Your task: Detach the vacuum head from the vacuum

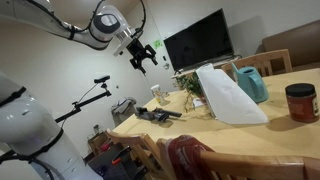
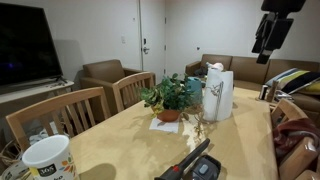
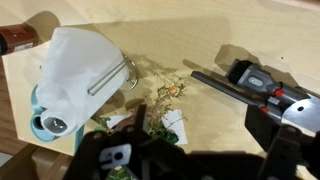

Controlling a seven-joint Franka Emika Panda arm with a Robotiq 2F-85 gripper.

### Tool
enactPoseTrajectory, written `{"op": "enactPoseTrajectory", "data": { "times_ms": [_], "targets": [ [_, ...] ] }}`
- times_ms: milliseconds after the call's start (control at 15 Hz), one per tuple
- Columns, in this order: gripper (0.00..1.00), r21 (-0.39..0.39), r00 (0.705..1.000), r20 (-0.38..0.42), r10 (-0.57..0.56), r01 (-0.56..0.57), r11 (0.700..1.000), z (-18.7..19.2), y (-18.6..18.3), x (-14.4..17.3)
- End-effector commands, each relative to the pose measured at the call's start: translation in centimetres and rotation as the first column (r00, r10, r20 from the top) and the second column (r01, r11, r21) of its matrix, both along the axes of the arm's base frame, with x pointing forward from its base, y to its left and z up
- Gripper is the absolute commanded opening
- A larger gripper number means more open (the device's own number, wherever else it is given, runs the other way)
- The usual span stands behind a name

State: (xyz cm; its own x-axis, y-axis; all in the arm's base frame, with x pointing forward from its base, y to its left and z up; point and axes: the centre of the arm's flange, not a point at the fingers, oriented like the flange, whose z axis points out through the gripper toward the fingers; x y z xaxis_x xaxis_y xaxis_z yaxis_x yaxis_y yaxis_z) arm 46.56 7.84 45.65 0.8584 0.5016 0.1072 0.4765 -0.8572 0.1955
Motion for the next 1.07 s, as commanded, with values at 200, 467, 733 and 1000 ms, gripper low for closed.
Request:
{"op": "enactPoseTrajectory", "data": {
  "times_ms": [200, 467, 733, 1000],
  "targets": [
    [1.0, 0.001, 1.0, 0.004, -0.002, 0.002, 1.0, 0.2, -0.1, 0.0],
    [1.0, 0.0, 0.998, -0.008, 0.067, -0.067, 0.998, -1.8, 0.7, 0.7],
    [1.0, 0.019, 0.969, 0.0, 0.248, -0.248, 0.969, -5.9, 3.8, 1.7],
    [0.58, 0.049, 0.932, -0.029, 0.36, -0.358, 0.932, -10.8, 6.9, 2.2]
  ]
}}
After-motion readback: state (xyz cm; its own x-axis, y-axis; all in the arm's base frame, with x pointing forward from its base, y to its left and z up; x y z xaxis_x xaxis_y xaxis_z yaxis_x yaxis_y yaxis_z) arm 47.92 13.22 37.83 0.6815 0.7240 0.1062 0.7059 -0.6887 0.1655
